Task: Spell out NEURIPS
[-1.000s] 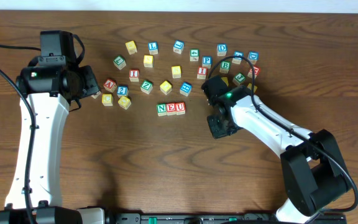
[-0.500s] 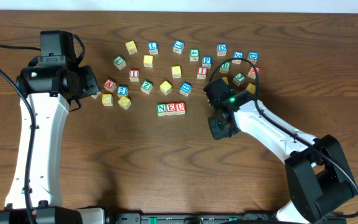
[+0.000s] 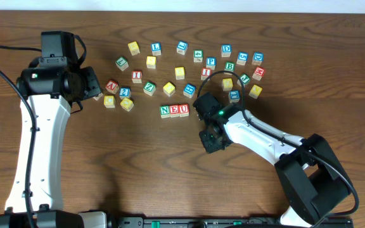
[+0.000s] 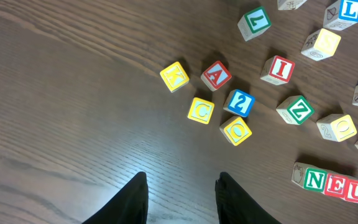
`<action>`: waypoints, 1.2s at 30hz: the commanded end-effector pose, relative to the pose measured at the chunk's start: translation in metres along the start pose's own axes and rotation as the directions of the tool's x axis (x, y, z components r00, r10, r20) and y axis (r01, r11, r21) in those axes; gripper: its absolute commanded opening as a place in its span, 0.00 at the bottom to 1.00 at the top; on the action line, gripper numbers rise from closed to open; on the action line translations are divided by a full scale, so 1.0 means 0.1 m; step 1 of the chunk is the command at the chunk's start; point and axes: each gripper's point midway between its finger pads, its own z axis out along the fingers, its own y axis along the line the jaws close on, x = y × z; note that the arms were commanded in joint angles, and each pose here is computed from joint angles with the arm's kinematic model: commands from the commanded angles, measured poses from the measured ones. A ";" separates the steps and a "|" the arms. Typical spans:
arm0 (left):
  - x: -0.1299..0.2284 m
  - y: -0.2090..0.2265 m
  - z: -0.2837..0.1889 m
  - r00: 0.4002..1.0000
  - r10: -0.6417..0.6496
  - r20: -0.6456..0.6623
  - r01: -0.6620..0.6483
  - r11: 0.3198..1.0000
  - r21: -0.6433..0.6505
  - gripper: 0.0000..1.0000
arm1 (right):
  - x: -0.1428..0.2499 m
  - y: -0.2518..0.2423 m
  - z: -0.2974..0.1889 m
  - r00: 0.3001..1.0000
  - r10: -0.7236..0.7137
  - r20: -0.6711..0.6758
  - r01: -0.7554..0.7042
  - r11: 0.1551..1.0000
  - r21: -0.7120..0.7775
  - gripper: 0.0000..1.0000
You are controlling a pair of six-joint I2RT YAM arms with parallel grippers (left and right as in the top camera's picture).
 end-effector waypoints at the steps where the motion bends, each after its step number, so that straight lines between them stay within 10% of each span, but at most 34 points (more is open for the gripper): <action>1: -0.01 0.03 -0.02 1.000 0.018 0.006 -0.018 1.000 -0.009 0.36 | -0.08 0.06 -0.04 1.000 0.010 0.019 -0.009 1.000 -0.021 0.01; 9: -0.01 0.03 -0.02 1.000 0.018 0.006 -0.018 1.000 -0.009 0.36 | -0.48 0.07 -0.62 0.994 0.042 0.098 -0.038 0.998 -0.047 0.16; 12: -0.01 0.03 -0.02 1.000 0.018 0.007 -0.018 1.000 -0.009 0.35 | -0.56 -0.13 -0.78 0.975 0.196 0.101 -0.195 0.981 -0.020 0.35; 21: -0.01 0.03 -0.02 1.000 0.018 0.007 -0.018 1.000 -0.009 0.36 | -0.44 -0.55 -0.73 0.855 0.519 0.020 -0.518 0.855 -0.023 0.51; 36: -0.02 0.02 -0.02 1.000 0.017 0.011 -0.017 1.000 -0.008 0.36 | -0.26 0.02 -0.57 0.998 0.050 -0.029 -0.053 0.991 -0.120 0.15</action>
